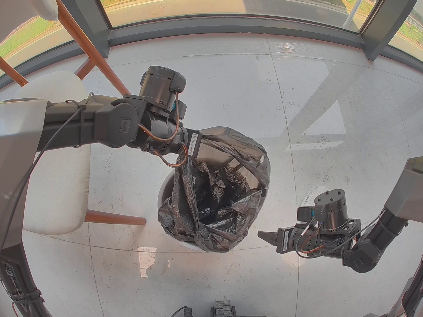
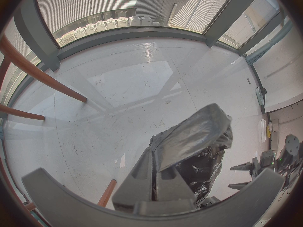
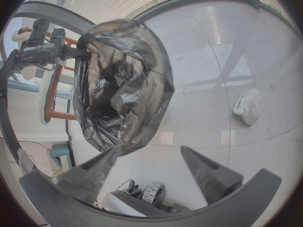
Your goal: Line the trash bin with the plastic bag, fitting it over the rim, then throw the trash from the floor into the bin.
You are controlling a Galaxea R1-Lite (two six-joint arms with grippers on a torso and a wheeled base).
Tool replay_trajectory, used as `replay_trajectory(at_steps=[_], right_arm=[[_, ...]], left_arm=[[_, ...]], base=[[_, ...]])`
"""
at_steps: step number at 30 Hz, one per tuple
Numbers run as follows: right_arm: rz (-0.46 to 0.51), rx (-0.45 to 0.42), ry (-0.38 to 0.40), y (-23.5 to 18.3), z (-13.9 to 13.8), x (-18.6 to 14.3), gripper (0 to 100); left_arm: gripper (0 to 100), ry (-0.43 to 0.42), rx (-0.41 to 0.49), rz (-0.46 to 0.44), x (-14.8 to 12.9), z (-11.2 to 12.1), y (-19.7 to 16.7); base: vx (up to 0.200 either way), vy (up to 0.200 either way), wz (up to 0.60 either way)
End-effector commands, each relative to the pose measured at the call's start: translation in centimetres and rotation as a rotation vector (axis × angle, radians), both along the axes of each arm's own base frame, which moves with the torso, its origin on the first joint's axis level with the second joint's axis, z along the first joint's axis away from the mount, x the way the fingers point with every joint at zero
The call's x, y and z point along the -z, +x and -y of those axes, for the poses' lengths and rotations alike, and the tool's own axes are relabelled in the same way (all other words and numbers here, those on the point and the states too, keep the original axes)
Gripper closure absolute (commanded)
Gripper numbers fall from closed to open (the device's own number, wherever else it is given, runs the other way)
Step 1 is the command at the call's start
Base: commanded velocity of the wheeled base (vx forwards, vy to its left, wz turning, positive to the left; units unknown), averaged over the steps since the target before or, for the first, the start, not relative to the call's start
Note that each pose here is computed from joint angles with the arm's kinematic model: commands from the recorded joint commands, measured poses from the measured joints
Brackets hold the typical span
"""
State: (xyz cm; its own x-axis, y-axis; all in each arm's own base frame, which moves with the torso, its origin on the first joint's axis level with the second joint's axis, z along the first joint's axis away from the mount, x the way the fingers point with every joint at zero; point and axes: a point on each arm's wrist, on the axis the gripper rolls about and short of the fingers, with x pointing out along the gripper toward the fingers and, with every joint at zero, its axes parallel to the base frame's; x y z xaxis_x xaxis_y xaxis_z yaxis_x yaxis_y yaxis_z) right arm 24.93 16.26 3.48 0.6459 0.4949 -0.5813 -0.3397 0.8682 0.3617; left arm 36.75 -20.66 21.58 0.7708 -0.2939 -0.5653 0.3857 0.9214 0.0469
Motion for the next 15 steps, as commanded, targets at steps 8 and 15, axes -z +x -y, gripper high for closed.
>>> replay_trajectory(at_steps=[8,15], right_arm=[[0.095,0.020,0.060,0.0,0.6,-3.2,0],[0.103,0.025,0.067,-0.8,1.2,-3.9,0]], left_arm=[[0,0.000,-0.027,0.000,0.2,-1.2,0.7],[0,0.014,-0.043,-0.021,0.1,-2.2,0.4]], base=[[0.000,0.000,0.00],[0.000,0.000,0.00]])
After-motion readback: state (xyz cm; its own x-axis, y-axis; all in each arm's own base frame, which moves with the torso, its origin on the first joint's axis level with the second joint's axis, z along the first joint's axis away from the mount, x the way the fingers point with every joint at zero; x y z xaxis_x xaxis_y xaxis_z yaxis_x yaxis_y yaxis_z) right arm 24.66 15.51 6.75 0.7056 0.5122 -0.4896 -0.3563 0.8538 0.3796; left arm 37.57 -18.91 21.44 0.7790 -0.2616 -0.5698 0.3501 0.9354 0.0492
